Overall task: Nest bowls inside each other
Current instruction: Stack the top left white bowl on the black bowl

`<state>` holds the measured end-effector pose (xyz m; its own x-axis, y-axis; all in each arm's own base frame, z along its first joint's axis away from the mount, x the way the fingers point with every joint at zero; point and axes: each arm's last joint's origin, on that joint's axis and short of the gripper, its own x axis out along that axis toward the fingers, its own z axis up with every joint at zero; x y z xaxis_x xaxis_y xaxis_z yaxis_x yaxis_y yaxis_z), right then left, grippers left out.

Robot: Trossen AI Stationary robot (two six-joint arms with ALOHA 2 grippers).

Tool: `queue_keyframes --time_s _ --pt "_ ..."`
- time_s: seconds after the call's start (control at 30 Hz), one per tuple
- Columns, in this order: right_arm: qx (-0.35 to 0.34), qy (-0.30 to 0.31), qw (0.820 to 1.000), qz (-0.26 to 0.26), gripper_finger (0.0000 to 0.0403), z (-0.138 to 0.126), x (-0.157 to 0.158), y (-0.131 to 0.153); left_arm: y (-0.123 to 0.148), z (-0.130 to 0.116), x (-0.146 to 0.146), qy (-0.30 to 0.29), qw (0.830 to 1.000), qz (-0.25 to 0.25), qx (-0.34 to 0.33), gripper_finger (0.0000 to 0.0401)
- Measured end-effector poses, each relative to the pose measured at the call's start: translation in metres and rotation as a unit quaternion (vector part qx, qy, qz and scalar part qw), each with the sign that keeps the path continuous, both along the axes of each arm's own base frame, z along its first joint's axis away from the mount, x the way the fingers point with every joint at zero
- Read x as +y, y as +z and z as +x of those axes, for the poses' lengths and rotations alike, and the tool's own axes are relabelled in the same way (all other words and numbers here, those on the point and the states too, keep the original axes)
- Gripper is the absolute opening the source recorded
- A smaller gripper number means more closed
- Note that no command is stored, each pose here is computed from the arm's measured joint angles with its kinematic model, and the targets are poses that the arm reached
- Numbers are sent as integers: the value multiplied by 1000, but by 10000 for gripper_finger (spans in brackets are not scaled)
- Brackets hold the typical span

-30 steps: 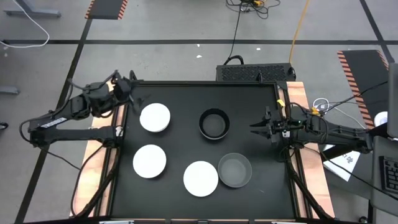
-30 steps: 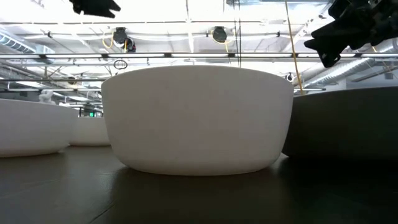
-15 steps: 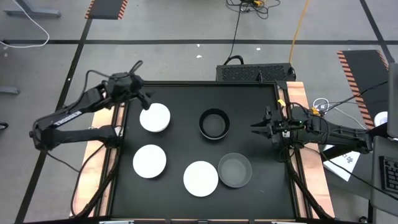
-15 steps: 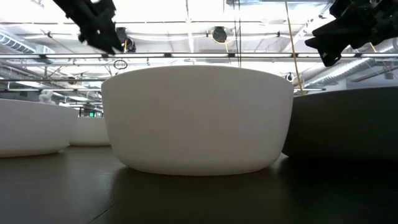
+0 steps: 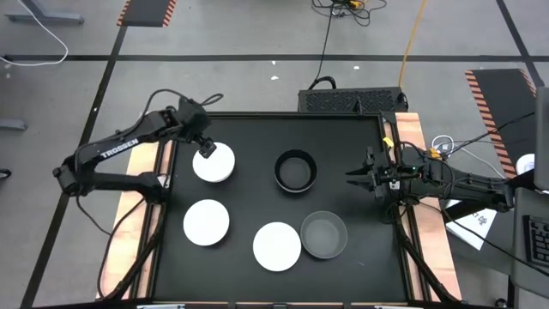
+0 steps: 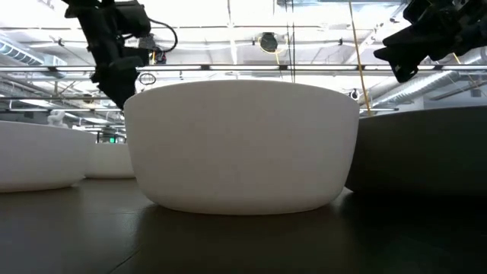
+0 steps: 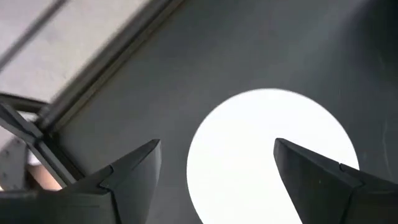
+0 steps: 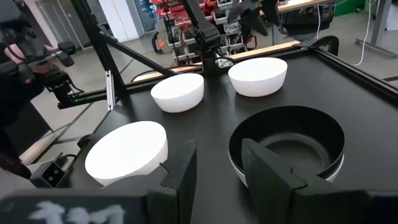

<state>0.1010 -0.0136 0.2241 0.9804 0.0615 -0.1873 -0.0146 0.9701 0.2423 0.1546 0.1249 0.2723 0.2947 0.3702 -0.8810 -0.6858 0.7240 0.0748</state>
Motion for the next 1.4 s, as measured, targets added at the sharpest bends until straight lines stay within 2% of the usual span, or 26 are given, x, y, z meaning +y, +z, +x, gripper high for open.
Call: queue_keyframes --time_s 0.3,0.57,0.8,1.13,1.4 --pt "-1 14 1000 3 121 0 1 0 -24 5 4 3 993 -80 83 315" --pt "-1 14 1000 3 121 0 1 0 -42 15 11 -2 987 -105 125 315" --pt "-1 14 1000 3 121 0 1 0 -48 22 19 -7 988 -96 117 315" --pt "-1 16 1000 3 121 0 1 0 -58 15 38 11 986 -113 123 314" --pt "-2 26 1000 7 121 0 2 0 -59 11 42 -8 985 -150 89 314"
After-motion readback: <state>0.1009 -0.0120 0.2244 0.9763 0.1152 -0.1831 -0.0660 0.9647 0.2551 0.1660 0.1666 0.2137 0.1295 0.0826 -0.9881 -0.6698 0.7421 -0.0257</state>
